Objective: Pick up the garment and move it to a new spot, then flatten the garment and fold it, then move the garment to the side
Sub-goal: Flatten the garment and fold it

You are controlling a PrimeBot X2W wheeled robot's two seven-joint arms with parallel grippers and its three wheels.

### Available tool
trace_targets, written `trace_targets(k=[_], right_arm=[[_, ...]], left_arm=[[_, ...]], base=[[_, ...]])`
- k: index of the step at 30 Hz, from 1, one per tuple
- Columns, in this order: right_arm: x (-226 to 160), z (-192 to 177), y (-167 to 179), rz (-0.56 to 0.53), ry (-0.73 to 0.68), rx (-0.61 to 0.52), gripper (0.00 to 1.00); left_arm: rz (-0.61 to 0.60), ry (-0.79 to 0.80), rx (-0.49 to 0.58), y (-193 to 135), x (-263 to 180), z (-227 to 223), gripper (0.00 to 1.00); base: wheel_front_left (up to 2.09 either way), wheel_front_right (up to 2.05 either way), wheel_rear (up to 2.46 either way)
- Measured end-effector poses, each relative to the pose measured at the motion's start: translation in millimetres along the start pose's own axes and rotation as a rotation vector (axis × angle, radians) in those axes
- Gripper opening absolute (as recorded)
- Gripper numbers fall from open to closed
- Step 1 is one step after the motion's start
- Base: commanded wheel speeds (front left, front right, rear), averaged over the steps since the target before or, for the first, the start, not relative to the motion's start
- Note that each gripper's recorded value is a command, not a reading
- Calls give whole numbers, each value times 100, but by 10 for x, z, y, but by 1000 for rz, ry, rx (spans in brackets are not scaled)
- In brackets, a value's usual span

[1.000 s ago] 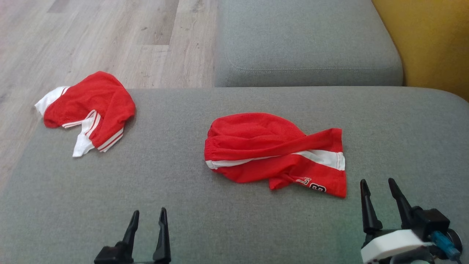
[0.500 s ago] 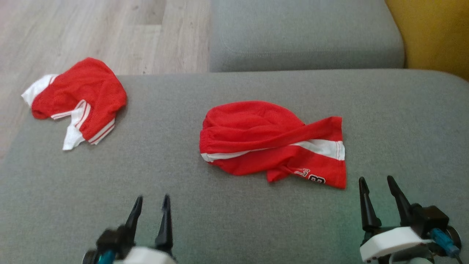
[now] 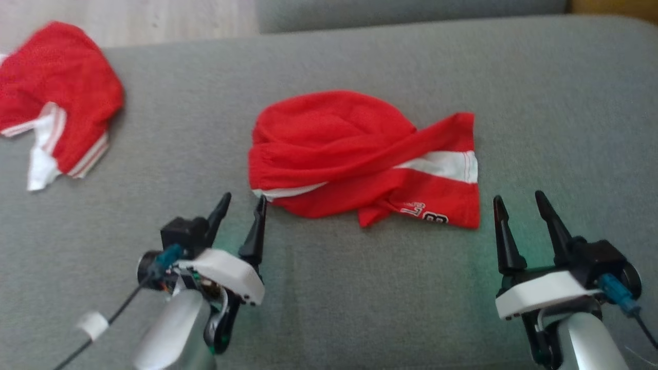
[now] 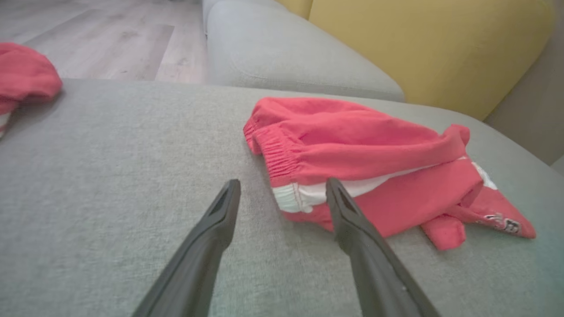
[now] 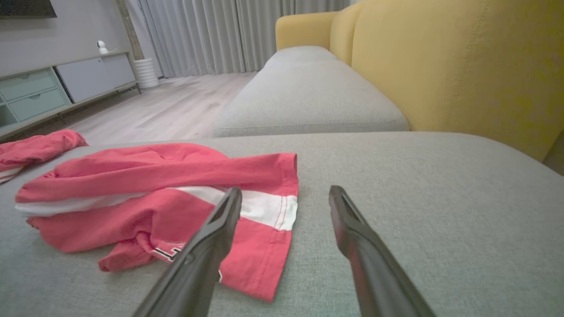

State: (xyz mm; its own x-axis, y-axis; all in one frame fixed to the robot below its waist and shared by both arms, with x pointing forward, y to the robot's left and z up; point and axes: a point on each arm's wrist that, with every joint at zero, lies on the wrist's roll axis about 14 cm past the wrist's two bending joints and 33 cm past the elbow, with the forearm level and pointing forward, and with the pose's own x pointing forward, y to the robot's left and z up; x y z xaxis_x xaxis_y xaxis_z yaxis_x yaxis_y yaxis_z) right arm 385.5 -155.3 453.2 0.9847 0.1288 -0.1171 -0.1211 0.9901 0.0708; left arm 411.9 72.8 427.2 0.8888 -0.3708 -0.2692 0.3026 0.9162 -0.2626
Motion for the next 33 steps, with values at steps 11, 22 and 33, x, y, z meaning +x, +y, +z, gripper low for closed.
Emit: trace_targets(k=[11, 22, 33], right_arm=[[5, -205, -214, -62, 58, -2, 100], [63, -198, -270, -75, 51, -3, 100], [422, -129, -327, -77, 81, 0, 100]], left_arm=[[-52, 93, -37, -27, 323, -292, 100], [-105, 65, -36, -156, 383, -249, 47], [-105, 34, -46, -132, 373, -218, 0]], base=[[0, 0, 0], [0, 0, 0], [0, 0, 0]])
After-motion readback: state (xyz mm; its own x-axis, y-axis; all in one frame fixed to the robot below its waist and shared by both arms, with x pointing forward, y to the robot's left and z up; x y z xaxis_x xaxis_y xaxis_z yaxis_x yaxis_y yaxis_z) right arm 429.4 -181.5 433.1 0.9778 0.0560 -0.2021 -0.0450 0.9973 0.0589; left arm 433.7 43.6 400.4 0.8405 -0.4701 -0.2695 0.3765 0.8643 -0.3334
